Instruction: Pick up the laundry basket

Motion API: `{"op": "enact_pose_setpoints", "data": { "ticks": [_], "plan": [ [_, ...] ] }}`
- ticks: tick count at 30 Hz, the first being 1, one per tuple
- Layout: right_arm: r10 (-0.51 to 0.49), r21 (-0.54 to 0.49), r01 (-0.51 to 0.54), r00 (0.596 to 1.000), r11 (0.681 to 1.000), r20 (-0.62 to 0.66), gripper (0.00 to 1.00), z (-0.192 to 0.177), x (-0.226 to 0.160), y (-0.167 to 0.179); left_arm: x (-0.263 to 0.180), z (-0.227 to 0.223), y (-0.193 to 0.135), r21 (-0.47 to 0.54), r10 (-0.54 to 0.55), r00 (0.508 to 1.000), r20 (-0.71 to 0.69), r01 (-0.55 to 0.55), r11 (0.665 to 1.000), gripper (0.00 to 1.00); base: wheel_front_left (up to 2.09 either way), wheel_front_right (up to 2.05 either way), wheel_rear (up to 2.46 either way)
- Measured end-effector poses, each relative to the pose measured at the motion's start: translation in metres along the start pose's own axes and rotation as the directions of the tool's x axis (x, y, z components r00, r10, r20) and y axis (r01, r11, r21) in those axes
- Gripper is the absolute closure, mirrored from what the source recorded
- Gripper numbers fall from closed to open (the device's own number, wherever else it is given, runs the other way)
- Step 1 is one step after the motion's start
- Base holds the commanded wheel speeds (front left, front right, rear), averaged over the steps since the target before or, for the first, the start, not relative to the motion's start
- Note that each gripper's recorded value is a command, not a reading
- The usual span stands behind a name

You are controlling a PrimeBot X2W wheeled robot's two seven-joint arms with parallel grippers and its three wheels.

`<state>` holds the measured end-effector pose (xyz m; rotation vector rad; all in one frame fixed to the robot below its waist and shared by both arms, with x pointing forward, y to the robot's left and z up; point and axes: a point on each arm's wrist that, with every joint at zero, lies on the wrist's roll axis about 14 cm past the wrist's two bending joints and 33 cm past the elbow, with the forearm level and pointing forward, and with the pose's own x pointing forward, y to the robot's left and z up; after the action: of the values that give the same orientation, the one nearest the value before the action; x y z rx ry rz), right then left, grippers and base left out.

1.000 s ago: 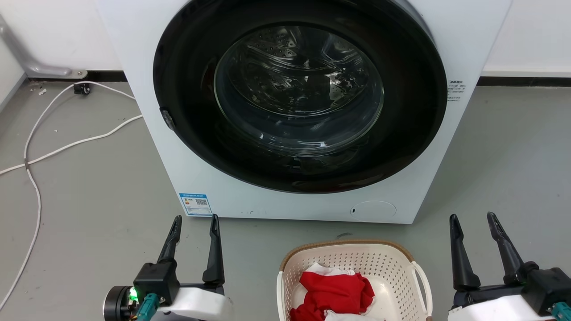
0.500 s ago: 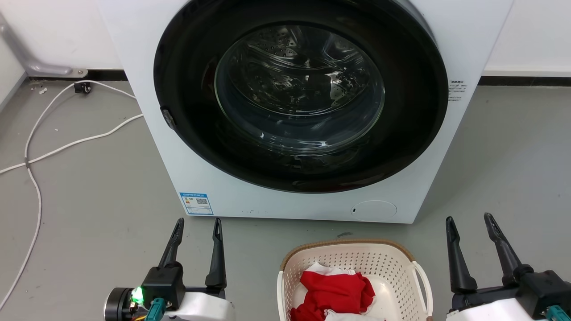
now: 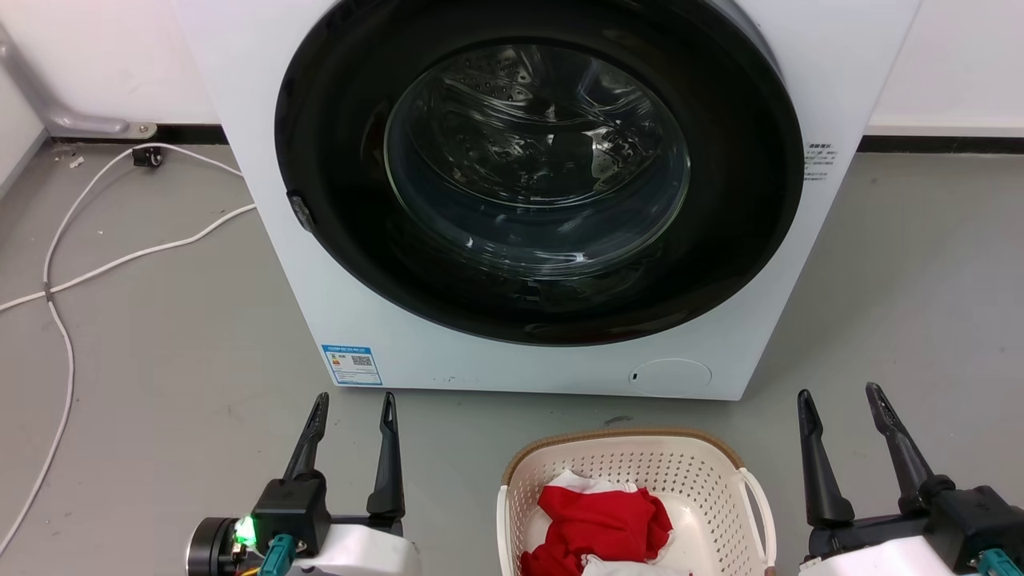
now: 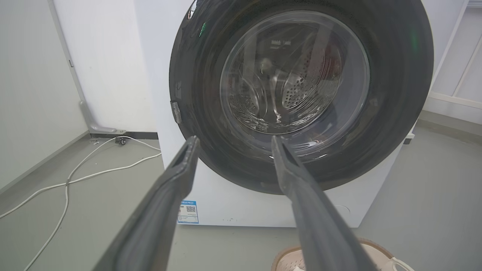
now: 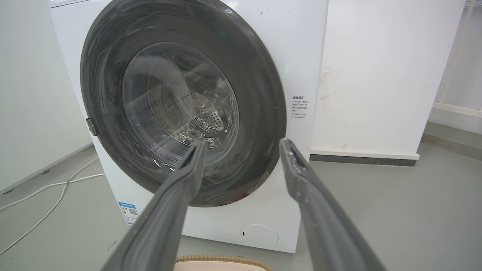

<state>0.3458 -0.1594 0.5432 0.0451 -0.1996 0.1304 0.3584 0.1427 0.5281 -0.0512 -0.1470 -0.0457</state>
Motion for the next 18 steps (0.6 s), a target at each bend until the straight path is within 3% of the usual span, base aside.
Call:
{"op": "enact_pose_setpoints", "data": {
  "ticks": [7,18],
  "plan": [
    [-0.02,-0.013,0.019,1.0,1.0,-0.023,0.0,-0.007,-0.001,-0.007,0.001,-0.009,-0.003,-0.005,-0.009,1.0,-0.026,0.009,1.0,0.0,0.0,0.0,0.0],
    [-0.092,-0.107,0.077,0.986,0.991,-0.138,0.0,-0.048,0.019,-0.04,0.031,-0.053,-0.033,-0.042,-0.132,0.98,-0.147,0.128,0.991,0.0,0.0,0.0,0.0]
  ]
}}
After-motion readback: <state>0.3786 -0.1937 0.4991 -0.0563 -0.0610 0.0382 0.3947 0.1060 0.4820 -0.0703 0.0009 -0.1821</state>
